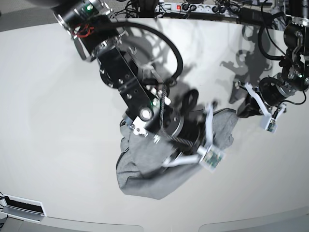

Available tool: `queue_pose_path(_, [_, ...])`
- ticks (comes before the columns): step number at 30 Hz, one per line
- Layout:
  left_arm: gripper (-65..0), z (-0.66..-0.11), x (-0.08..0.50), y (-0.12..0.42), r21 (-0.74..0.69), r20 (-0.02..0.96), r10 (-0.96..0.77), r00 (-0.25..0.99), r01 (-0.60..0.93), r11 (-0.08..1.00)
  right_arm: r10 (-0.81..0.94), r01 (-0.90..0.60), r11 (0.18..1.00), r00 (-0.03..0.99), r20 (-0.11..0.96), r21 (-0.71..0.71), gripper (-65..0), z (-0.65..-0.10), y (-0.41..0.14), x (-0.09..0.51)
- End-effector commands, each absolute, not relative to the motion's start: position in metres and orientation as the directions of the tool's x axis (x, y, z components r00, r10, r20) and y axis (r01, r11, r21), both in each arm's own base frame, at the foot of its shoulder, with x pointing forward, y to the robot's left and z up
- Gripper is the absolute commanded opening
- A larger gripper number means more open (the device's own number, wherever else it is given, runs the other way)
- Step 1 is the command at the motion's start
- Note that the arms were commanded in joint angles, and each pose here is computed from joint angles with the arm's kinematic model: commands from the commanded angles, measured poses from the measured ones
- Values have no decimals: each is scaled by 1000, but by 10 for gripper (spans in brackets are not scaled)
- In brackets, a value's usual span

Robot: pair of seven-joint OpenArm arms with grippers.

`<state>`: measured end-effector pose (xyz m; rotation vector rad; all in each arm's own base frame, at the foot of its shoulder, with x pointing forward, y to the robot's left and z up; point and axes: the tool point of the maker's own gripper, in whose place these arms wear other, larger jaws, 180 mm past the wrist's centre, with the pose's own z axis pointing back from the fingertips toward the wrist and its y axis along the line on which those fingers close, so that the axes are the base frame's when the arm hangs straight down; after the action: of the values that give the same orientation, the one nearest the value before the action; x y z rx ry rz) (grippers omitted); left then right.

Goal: Layout the t-shirt on the table in an organized manner, then fold the t-shirt properly
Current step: 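Carry the shirt toward the left gripper and grasp it with the left gripper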

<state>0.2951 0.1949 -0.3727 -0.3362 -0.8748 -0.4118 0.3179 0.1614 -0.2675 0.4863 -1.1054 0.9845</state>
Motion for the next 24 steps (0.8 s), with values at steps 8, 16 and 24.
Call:
queue_pose_path(8, [-650, -340, 300, 176, -174, 862, -158, 482, 575, 800, 381, -887, 459, 145, 913, -51, -650, -287, 172, 280])
queue_pose_path(16, [-240, -336, 304, 176, -165, 871, -156, 466, 578, 799, 384, -929, 371, 141, 912, -13, -650, -296, 181, 253])
queue_pose_path(24, [-237, -330, 298, 155, -226, 885, -109, 453, 623, 748, 270, -968, 236, 150, 951, 86, -650, -273, 198, 229])
